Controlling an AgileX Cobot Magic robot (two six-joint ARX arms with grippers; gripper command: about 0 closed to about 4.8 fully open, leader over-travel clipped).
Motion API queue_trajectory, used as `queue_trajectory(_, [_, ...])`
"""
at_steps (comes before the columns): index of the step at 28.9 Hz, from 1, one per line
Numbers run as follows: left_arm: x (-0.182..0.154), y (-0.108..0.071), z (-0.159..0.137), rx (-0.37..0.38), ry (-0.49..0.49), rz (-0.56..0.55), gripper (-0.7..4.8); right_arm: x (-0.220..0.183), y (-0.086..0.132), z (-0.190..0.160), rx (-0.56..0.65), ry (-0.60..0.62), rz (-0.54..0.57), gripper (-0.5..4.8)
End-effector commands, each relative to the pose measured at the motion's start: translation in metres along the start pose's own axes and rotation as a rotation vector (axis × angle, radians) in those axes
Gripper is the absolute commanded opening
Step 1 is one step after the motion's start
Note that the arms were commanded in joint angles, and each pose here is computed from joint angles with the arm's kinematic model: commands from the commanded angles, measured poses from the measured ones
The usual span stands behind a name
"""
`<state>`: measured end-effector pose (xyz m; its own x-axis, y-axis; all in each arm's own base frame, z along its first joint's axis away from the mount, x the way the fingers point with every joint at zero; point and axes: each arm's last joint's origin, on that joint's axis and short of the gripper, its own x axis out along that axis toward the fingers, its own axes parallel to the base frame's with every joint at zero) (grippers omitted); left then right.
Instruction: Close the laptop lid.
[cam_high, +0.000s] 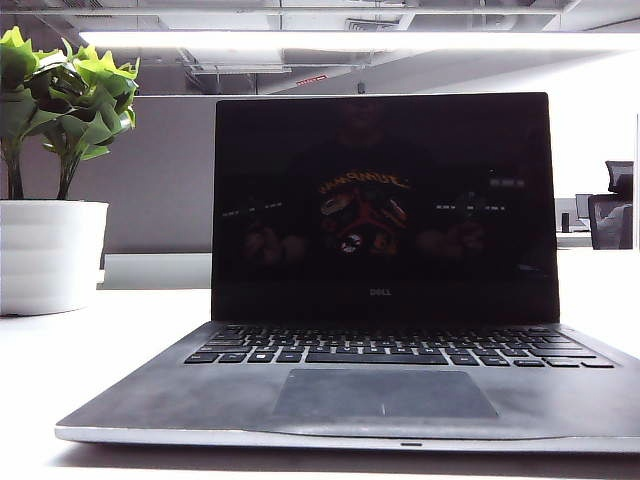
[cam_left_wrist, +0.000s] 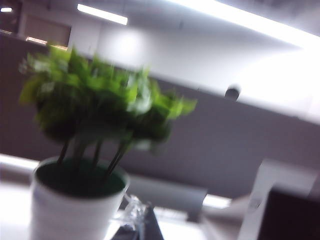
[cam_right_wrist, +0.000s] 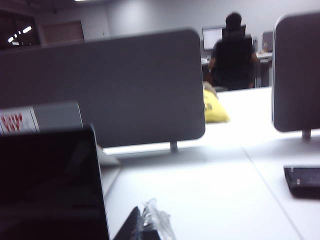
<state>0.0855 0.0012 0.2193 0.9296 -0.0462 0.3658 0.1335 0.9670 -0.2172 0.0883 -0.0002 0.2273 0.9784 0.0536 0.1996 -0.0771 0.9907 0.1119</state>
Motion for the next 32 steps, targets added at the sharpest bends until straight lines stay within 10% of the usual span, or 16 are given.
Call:
queue_trajectory(1, [0.004, -0.004, 0.017, -0.037, -0.027, -0.014, -0.05, 0.006, 0.002, 0.018, -0.003, -0.017, 0.005, -0.04])
queue_trajectory(10, [0.049, -0.005, 0.029, -0.033, 0.074, -0.022, -0.05, 0.047, -0.001, 0.022, -0.001, 0.001, 0.001, -0.04])
queue_trajectory(32, [0.188, 0.007, -0.054, -0.122, 0.364, -0.242, -0.05, 0.153, -0.012, -0.002, 0.014, 0.177, 0.02, -0.04])
